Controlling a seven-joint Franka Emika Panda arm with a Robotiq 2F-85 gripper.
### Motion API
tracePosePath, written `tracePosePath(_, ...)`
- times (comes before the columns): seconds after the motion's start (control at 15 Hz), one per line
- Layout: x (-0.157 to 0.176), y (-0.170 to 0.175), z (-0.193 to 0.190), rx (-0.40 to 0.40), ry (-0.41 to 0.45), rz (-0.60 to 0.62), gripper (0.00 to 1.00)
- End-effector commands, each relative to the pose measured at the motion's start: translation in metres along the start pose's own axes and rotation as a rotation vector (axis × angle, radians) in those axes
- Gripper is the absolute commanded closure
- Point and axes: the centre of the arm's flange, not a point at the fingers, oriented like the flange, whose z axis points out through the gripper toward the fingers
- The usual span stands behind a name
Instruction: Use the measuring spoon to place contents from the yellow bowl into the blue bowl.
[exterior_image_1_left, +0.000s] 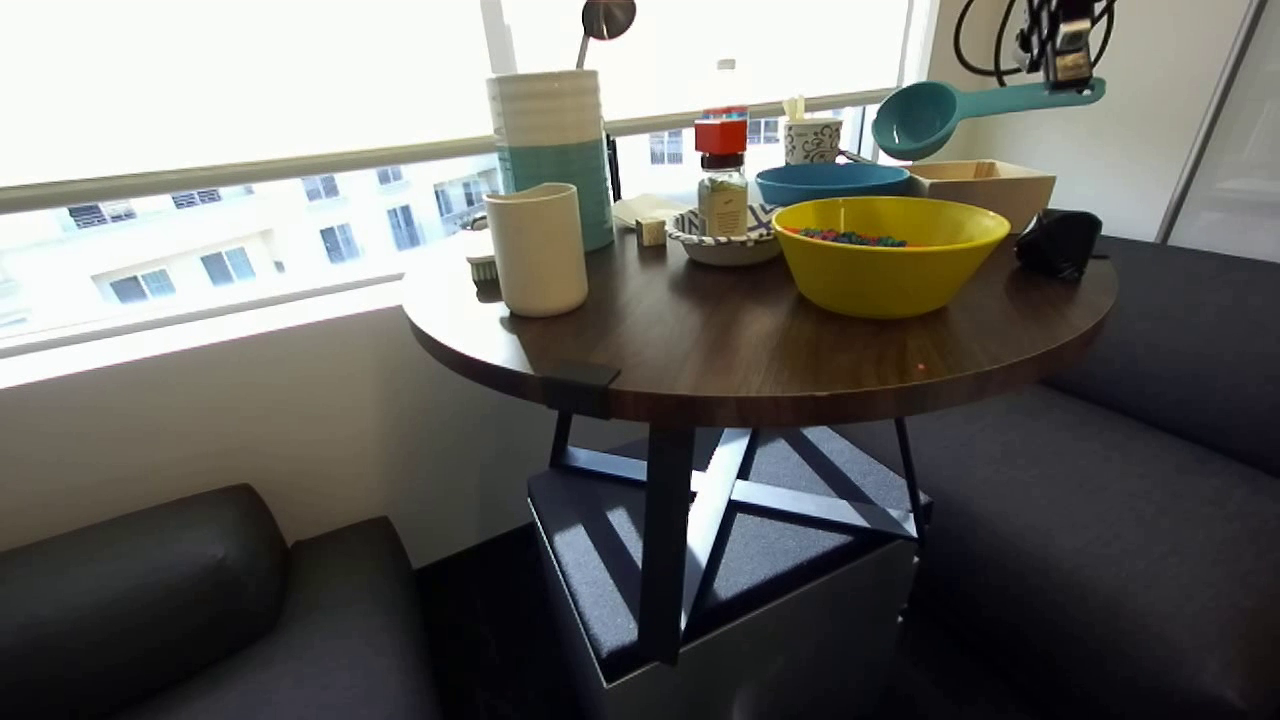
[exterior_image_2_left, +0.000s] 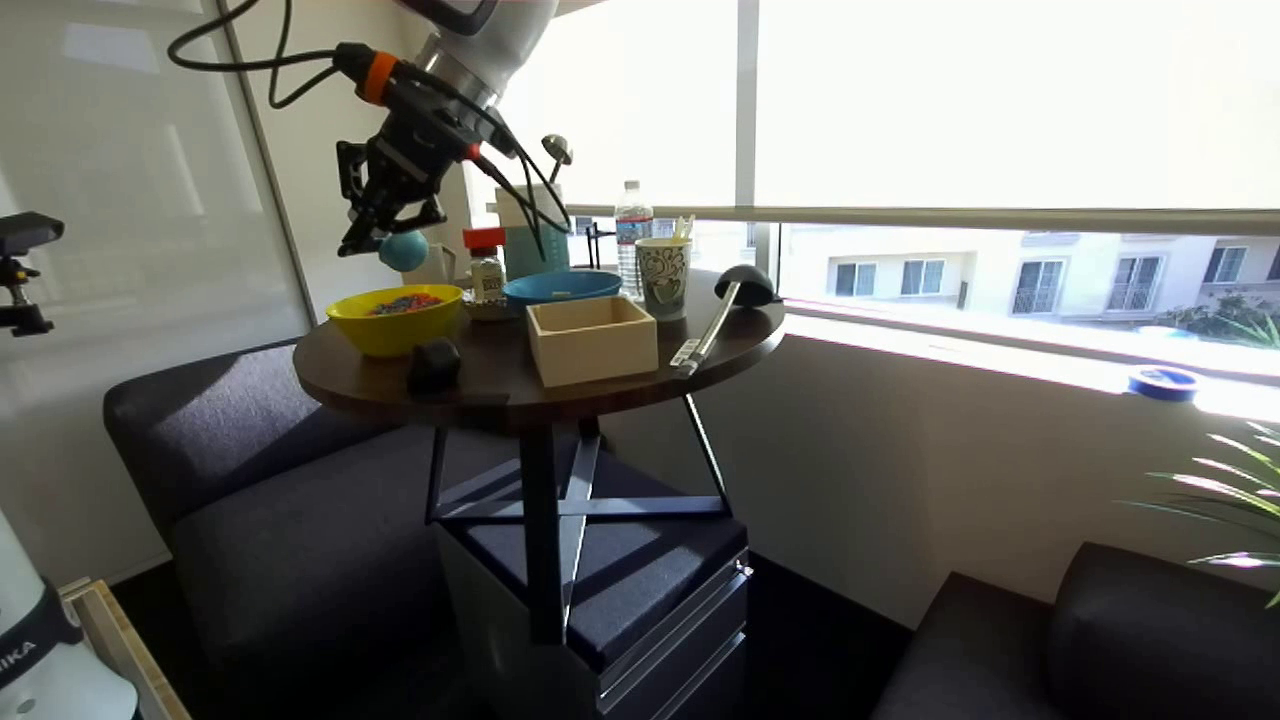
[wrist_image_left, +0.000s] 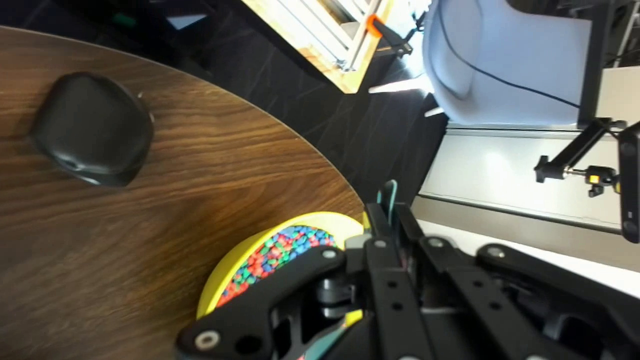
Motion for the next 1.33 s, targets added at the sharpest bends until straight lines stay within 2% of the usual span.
tracePosePath(0.0,0.017,0.016,0.010,0.174,-0.057,0.083,0.98)
tracePosePath(0.27,0.025,0.035,0.029,0.310,-0.108,0.208,0.98)
tracePosePath(0.47,0.032,0.047,0.042,0.304,-0.116,0.274,0.98)
tracePosePath(0.73,0.036,0.055,0.050,0.284,-0.122,0.296,0.96)
tracePosePath(0.8,0.037,0.056,0.050,0.280,-0.120,0.302,0.68)
tracePosePath(0.87,0.037,0.057,0.050,0.266,-0.116,0.308,0.67)
tracePosePath(1.27,0.032,0.054,0.034,0.201,-0.052,0.324,0.27)
